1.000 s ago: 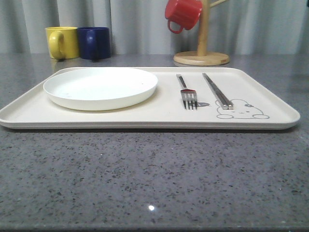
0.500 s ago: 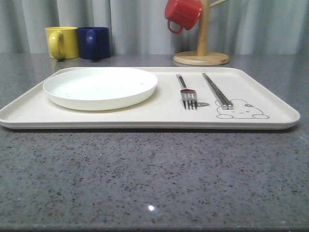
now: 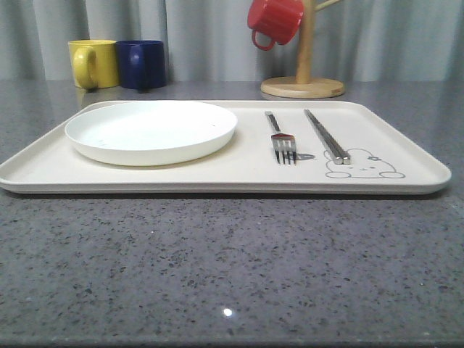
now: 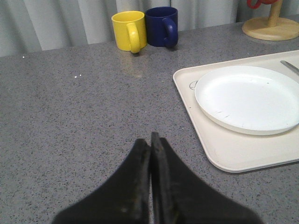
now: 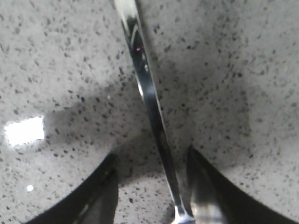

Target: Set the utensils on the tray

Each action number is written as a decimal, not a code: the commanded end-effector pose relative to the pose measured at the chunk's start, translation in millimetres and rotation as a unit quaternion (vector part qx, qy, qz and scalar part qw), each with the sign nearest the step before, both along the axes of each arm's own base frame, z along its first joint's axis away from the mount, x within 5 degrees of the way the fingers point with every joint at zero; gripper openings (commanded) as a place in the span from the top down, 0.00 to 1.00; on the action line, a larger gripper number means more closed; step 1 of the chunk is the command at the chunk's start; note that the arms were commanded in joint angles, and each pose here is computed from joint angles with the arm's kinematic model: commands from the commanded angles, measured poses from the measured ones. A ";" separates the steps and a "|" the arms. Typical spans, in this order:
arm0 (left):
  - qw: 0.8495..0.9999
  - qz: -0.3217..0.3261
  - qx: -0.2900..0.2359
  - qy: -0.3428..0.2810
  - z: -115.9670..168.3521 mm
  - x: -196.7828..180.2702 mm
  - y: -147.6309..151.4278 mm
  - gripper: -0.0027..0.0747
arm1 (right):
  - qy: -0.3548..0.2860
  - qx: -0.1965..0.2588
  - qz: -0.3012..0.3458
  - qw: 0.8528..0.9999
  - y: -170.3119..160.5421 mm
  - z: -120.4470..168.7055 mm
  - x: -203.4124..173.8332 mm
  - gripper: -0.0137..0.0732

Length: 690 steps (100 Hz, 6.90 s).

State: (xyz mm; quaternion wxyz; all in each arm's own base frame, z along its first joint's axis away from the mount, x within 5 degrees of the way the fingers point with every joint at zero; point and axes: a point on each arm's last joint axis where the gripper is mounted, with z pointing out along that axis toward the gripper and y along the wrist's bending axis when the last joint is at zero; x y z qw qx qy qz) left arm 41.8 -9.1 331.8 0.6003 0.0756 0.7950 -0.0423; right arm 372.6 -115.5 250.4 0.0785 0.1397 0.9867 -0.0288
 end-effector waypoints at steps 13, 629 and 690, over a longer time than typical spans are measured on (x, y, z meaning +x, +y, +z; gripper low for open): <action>0.999 -0.001 -0.013 -0.041 13.1 1.5 -0.5 0.99 | -0.037 -0.016 0.002 0.999 -4.5 21.3 -1.0 0.57; 0.999 0.001 -0.011 -0.049 12.7 2.8 -0.2 0.99 | -0.654 -0.109 0.100 0.742 111.9 -49.2 -317.4 0.91; 0.984 0.041 -0.065 -0.162 -101.3 19.1 3.5 0.99 | -0.654 -0.109 0.100 0.742 111.9 -49.2 -317.4 0.91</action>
